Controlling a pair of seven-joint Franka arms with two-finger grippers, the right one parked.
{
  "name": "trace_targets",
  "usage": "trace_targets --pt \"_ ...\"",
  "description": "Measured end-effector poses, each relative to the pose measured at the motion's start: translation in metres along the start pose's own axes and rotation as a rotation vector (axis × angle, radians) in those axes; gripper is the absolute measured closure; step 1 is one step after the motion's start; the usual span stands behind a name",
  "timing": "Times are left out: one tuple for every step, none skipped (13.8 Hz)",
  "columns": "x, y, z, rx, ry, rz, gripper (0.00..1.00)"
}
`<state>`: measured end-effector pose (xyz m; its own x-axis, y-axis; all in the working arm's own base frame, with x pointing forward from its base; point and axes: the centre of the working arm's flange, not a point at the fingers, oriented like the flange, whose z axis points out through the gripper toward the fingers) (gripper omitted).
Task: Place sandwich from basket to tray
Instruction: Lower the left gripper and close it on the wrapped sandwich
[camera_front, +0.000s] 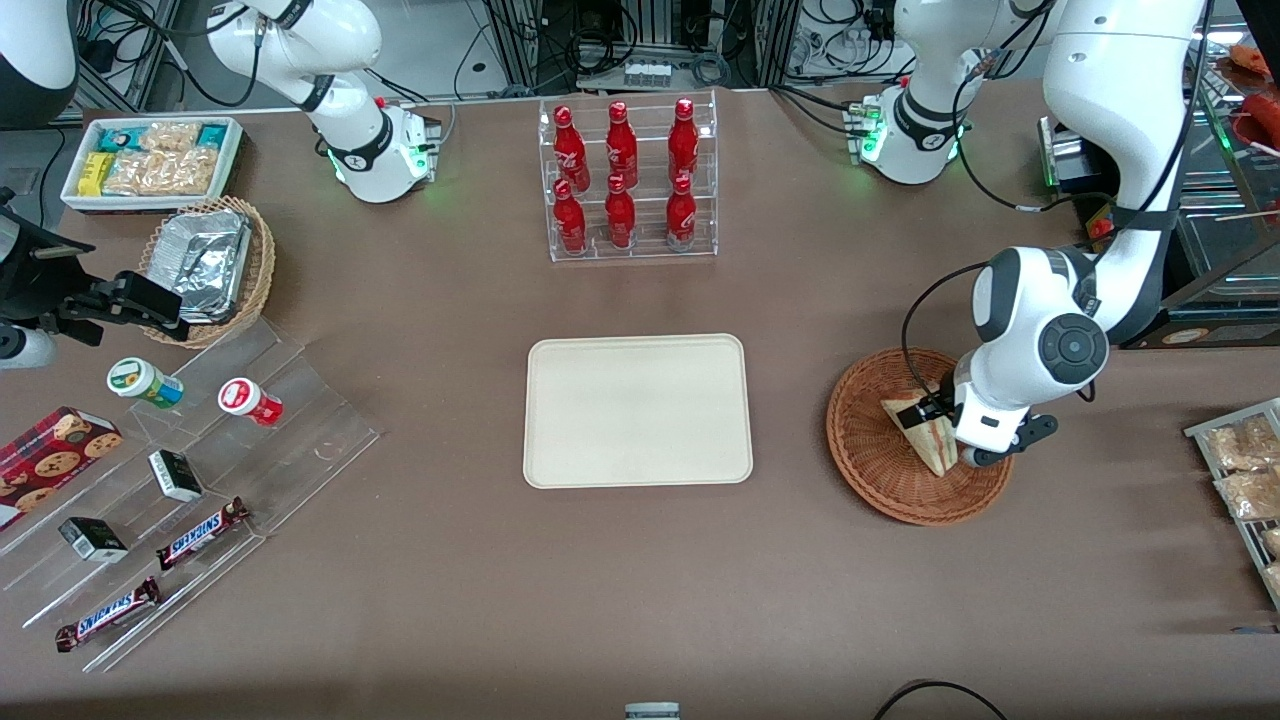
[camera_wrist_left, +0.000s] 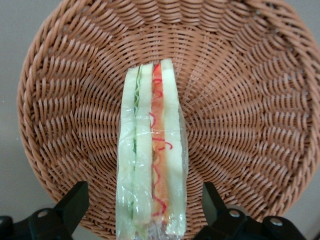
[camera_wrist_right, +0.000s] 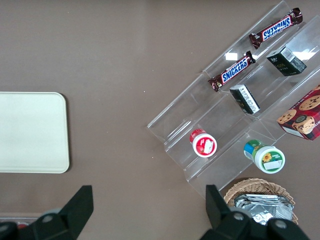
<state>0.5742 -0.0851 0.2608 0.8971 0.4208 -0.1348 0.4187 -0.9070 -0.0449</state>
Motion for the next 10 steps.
trace_targets --pt "0.0 0.0 0.0021 0.001 -0.003 -0.002 0.03" --pt "0.0 -0.0001 0.0032 0.002 -0.004 -0.005 0.04" --pt "-0.0002 -0.0002 0.004 0.003 -0.006 -0.006 0.13" --pt "-0.0005 -0.0004 0.0049 0.004 -0.007 -0.008 0.24" --pt "-0.0009 -0.0006 0.0058 0.005 -0.009 -0.01 0.37" --pt "-0.0014 -0.0009 0.0067 0.006 -0.011 -0.01 0.46" --pt "-0.0016 -0.001 0.0069 0.007 -0.011 -0.011 0.57" --pt "-0.0016 -0.0009 0.0069 0.006 -0.011 -0.011 0.64" --pt "-0.0015 -0.0008 0.0068 0.006 -0.01 -0.011 0.69" --pt "-0.0015 -0.0006 0.0064 0.005 -0.008 -0.011 0.72"
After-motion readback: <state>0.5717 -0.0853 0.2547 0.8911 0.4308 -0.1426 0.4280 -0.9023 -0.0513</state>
